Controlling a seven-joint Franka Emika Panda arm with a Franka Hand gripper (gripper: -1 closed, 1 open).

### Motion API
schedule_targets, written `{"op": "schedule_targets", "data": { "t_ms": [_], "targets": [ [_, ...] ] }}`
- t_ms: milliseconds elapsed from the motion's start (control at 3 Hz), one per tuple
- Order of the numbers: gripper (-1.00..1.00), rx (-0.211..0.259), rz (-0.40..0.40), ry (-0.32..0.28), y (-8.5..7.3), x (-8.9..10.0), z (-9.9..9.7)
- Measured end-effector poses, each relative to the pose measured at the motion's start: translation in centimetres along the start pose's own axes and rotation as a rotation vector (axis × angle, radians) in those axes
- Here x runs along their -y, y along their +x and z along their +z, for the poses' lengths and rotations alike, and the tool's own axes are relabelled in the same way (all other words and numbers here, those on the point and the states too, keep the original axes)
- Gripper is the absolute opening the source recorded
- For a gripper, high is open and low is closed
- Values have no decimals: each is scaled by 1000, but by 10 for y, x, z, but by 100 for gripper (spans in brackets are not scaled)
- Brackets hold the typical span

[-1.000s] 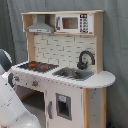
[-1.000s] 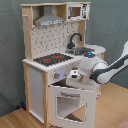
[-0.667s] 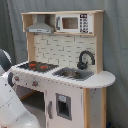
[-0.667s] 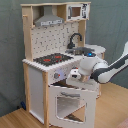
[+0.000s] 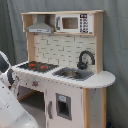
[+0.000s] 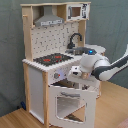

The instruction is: Play with the kitchen

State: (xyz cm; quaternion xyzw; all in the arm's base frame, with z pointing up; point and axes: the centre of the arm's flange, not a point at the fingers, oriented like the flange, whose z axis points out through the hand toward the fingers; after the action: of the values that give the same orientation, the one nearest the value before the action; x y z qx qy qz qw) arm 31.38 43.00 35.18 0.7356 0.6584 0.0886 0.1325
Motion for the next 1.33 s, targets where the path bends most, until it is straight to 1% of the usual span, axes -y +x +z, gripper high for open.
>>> {"op": "schedule_targets", "data": {
  "t_ms": [333, 667, 1000, 1333],
  "targets": [
    [100, 66, 7, -41, -11, -9, -10],
    [100, 126, 12, -78, -18, -10, -20],
    [100, 186, 14, -120, -22, -6, -31],
    [100, 250, 19, -168, -25, 3, -42]
  ]
}}
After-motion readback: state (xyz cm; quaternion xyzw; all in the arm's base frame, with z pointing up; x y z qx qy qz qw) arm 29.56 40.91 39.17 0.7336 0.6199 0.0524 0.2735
